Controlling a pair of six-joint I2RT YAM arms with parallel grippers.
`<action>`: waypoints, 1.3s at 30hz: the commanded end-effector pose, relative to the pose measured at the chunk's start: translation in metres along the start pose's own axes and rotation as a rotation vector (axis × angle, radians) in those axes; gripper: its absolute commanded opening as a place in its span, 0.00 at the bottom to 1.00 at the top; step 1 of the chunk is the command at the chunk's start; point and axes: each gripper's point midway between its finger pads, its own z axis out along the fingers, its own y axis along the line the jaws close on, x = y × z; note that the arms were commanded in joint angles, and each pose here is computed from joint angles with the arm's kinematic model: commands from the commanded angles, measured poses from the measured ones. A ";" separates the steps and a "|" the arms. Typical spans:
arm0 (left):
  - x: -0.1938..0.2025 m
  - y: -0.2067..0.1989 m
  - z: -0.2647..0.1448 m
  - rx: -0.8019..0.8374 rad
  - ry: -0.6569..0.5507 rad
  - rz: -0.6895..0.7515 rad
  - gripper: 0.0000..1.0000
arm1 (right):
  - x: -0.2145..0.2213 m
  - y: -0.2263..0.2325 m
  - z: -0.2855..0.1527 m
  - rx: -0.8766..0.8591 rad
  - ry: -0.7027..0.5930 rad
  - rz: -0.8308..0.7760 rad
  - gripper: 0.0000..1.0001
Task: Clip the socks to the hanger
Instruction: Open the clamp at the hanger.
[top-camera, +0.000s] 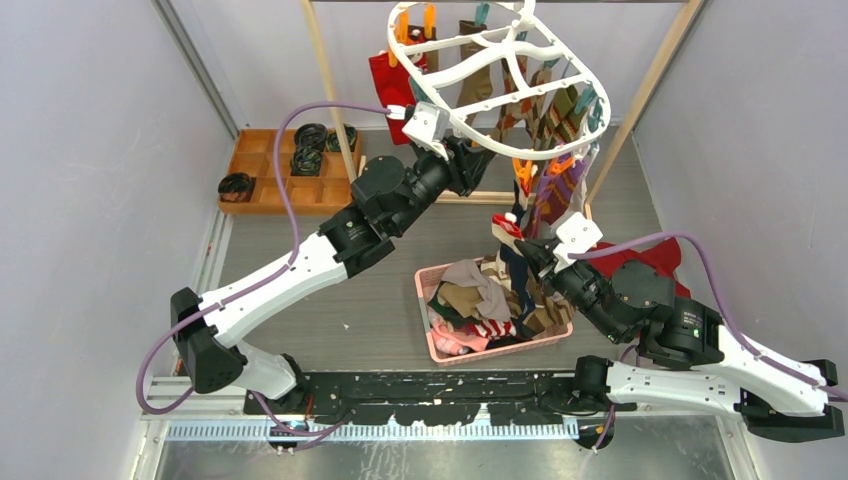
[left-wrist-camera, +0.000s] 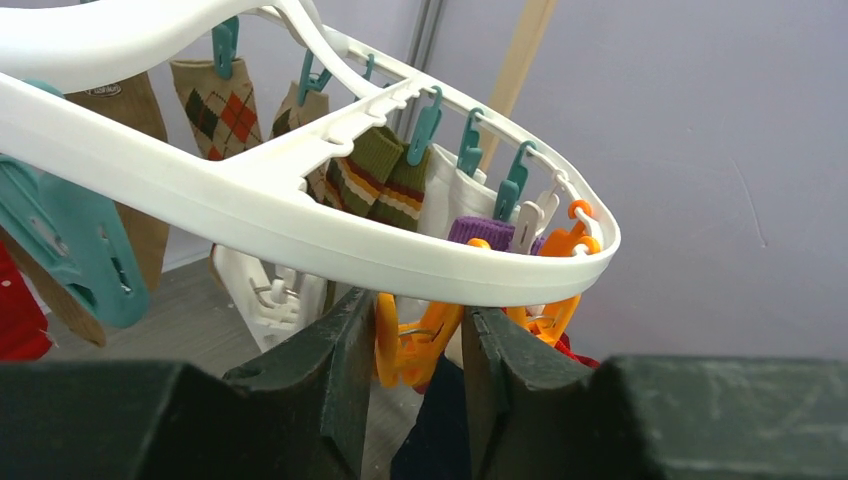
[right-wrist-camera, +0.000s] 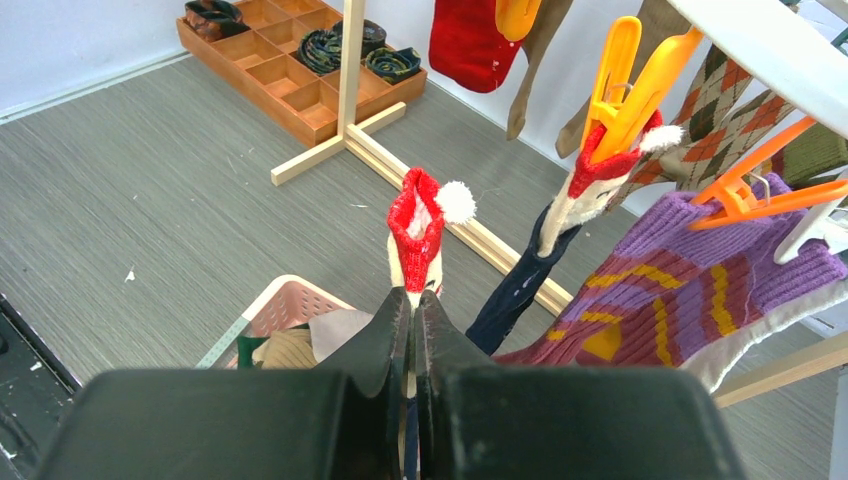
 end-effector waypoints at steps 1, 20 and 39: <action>-0.032 -0.005 -0.001 0.002 -0.093 -0.025 0.33 | -0.022 -0.010 -0.006 0.024 -0.064 0.040 0.01; -0.034 0.003 -0.008 -0.128 -0.059 -0.016 0.00 | -0.026 -0.007 0.006 0.051 -0.046 0.024 0.01; -0.041 0.007 -0.015 -0.207 -0.043 -0.024 0.00 | -0.044 -0.014 0.047 0.258 -0.131 0.021 0.01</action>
